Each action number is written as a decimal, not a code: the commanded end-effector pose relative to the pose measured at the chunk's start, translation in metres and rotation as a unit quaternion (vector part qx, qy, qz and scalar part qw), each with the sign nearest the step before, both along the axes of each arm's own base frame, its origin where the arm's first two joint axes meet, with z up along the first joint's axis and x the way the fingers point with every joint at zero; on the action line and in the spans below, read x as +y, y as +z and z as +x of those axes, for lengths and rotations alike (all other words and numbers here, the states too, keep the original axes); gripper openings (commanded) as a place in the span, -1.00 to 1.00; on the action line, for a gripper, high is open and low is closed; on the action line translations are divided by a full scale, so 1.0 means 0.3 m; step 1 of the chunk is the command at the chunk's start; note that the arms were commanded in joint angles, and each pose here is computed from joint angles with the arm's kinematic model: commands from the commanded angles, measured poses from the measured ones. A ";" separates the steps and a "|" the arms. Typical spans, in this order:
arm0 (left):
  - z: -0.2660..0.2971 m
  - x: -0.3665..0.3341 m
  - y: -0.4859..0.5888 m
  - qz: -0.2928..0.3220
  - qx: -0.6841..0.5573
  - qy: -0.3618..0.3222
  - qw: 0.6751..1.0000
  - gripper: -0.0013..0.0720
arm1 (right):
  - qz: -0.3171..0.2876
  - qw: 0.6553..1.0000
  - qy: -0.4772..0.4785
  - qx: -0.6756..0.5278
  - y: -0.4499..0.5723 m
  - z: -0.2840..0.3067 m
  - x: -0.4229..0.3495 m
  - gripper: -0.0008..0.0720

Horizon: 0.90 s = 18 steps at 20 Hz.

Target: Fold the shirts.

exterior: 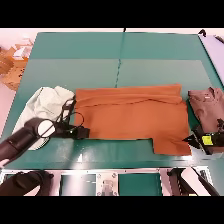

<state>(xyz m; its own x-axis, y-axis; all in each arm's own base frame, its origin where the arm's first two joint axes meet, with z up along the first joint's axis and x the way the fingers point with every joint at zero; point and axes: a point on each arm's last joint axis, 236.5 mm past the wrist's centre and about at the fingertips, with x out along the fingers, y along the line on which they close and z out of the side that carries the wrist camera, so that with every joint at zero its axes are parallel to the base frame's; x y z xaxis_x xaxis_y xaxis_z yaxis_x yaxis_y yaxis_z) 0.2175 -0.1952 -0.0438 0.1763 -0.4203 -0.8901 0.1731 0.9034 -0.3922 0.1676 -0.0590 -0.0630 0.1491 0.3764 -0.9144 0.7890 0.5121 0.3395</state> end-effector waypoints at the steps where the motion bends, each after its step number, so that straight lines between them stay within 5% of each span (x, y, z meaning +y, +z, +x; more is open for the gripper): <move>1: 0.074 0.147 0.099 0.117 -0.037 -0.023 0.992 -0.92 | -0.016 0.999 0.030 -0.005 0.087 0.040 -0.001 -0.94; 9: 0.229 0.121 0.175 0.124 -0.084 -0.030 0.988 -0.92 | -0.034 0.985 0.063 -0.158 0.326 0.382 0.019 -0.94; 18: 0.694 0.038 0.086 0.069 -0.082 -0.041 0.993 -0.91 | -0.005 0.979 0.025 -0.203 0.191 0.738 0.005 -0.93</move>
